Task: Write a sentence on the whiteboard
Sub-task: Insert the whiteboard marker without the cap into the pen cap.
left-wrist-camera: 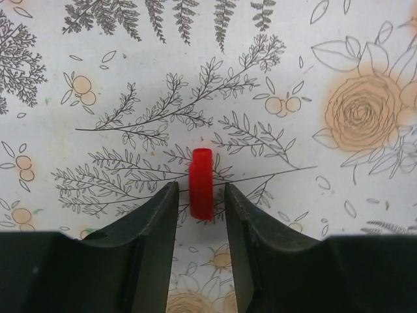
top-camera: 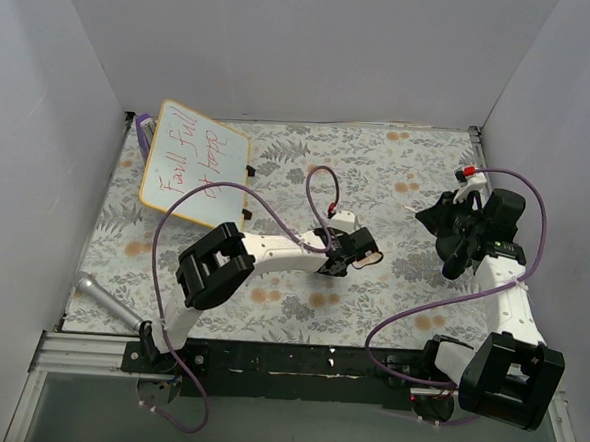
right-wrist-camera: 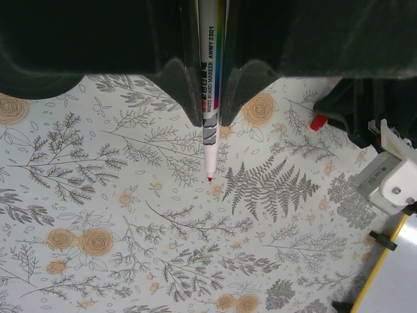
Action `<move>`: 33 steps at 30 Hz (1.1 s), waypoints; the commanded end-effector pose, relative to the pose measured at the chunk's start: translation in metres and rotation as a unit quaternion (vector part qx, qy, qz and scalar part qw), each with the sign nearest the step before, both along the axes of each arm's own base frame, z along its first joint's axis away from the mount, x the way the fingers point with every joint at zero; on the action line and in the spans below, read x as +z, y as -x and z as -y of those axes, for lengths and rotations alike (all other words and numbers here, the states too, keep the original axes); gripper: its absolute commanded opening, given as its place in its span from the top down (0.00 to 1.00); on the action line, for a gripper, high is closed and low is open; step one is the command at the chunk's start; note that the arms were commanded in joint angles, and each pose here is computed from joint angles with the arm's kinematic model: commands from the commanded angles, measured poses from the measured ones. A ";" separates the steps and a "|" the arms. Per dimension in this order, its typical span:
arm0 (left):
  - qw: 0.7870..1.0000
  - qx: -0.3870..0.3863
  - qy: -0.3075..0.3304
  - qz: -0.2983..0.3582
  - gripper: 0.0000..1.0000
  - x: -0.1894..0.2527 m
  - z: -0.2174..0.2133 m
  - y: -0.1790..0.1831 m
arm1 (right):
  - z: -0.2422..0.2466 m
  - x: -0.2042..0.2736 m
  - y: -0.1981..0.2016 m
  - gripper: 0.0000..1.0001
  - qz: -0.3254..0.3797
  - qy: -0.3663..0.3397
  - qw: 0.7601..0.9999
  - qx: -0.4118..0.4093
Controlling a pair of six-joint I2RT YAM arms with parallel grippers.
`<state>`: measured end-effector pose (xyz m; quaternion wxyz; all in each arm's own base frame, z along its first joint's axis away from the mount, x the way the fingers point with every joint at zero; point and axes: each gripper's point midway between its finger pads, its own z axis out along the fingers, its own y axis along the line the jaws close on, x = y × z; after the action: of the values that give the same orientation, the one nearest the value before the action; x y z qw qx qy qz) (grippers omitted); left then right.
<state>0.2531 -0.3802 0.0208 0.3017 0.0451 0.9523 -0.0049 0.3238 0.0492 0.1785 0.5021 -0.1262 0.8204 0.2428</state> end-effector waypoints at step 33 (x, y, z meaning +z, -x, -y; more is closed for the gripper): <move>0.935 -0.282 -0.049 -0.208 0.79 -0.069 -0.069 0.029 | -0.012 0.008 0.004 0.99 0.023 -0.013 0.999 0.042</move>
<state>0.2620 -0.3539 0.0195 0.1943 0.3040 0.9253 -0.1168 0.3183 0.0593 0.1806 0.4989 -0.1433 0.8108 0.2706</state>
